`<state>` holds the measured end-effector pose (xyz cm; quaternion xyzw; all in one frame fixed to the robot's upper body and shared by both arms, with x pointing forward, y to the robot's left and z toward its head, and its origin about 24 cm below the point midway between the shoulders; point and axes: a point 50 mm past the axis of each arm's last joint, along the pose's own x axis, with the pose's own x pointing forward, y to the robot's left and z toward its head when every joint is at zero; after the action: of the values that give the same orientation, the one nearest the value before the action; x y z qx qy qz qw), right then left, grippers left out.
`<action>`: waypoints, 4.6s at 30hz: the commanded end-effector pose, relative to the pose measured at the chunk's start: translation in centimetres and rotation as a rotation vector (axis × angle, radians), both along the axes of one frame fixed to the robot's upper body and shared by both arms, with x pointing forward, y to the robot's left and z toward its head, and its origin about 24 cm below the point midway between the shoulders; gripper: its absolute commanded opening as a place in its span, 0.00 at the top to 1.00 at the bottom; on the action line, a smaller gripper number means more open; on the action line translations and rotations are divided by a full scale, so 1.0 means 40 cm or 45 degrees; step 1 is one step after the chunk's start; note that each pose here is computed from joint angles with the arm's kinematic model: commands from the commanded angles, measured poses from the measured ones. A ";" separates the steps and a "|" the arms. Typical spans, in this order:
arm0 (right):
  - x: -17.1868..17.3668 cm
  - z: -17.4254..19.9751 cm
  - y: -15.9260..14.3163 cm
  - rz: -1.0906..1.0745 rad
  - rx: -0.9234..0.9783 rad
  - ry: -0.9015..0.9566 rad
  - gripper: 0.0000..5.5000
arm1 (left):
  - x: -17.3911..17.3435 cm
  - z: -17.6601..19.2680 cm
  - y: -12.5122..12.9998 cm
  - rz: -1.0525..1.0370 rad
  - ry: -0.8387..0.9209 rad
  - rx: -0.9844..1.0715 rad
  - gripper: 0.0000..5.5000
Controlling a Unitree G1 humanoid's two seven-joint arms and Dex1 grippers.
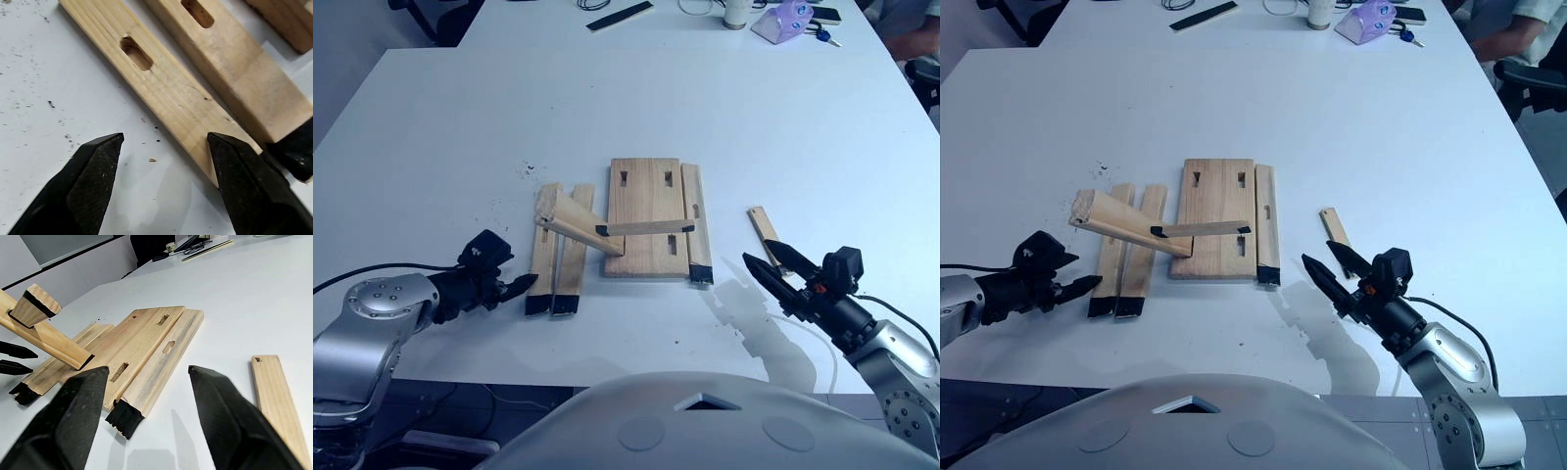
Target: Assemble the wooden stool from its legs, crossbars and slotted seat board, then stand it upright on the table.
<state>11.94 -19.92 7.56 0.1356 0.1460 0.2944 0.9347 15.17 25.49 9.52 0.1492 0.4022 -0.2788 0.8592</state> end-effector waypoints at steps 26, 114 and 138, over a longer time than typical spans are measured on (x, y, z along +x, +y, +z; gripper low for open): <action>0.018 -0.003 0.013 0.017 -0.012 -0.028 0.46 | 0.103 -0.057 0.040 0.057 0.161 -0.079 0.42; 0.199 0.484 0.188 0.867 0.139 -0.671 0.63 | 0.165 0.402 -0.290 -1.107 -1.135 -0.754 0.61; 0.261 0.408 -0.039 0.598 -0.501 -0.630 0.63 | 0.351 0.306 -0.099 -0.379 -1.121 -0.472 0.27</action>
<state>22.97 -20.82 24.59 -0.1498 -0.0272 0.4773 0.8654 27.89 19.58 21.80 0.1352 -0.0840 -0.4340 0.8867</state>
